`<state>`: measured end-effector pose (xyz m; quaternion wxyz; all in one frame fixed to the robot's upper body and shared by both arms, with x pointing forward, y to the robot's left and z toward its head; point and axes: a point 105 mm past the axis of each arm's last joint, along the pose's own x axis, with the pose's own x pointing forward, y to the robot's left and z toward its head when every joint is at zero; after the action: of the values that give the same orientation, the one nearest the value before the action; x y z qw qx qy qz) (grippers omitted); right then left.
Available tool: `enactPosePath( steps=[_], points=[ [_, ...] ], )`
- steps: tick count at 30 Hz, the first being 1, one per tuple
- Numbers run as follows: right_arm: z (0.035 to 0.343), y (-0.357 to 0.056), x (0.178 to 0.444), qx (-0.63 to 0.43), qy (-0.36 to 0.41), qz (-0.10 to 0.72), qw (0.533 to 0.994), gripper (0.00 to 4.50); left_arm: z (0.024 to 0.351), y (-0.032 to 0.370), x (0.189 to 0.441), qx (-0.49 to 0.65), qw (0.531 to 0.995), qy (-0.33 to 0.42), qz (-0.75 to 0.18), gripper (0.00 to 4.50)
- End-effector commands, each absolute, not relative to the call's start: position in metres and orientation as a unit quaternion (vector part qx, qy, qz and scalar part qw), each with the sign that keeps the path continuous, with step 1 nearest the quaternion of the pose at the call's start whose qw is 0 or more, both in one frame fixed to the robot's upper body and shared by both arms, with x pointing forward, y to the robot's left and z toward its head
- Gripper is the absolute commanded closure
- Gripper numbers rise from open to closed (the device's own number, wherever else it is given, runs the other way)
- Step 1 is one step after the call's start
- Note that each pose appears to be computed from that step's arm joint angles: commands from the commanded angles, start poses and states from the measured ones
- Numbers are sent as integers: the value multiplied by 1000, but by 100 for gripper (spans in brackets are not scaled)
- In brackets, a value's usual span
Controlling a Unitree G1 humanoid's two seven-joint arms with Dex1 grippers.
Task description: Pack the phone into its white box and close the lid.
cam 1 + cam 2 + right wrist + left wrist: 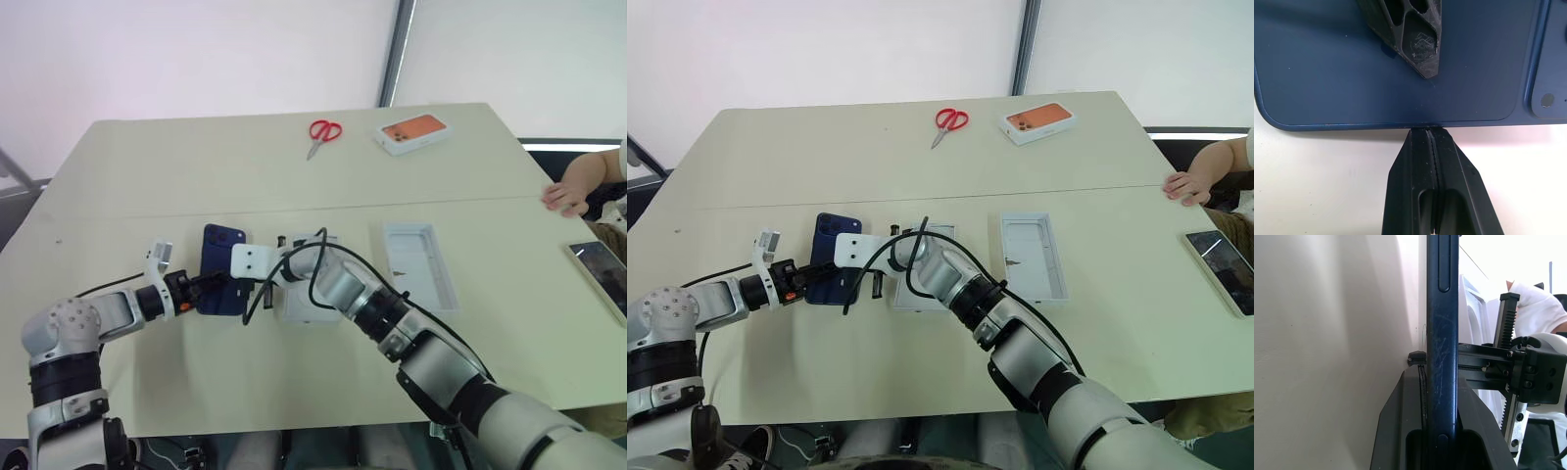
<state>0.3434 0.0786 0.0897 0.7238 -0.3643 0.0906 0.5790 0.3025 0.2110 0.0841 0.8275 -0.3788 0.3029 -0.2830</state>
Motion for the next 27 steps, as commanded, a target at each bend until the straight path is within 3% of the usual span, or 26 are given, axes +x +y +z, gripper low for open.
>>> enactPosePath(
  steps=[1, 8, 11, 14, 21, 27],
  points=[
    [150, 80, 343, -225, 5, 593, 773, 450, 82, 211, 301, -419, 818, 283, -274, 449],
    [188, 44, 339, -107, -29, 596, 796, 450, 96, 213, 304, -487, 788, 247, -285, 449],
    [188, 24, 330, -86, -26, 609, 788, 450, 105, 217, 308, -519, 769, 234, -292, 449],
    [171, 9, 316, -70, 17, 635, 769, 364, 110, 216, 307, -526, 760, 230, -305, 450],
    [126, -22, 280, -187, 77, 673, 712, 30, 115, 208, 311, -520, 763, 223, -314, 450],
    [107, -35, 273, -248, 101, 668, 694, 30, 113, 199, 310, -490, 773, 236, -326, 450]
  ],
)
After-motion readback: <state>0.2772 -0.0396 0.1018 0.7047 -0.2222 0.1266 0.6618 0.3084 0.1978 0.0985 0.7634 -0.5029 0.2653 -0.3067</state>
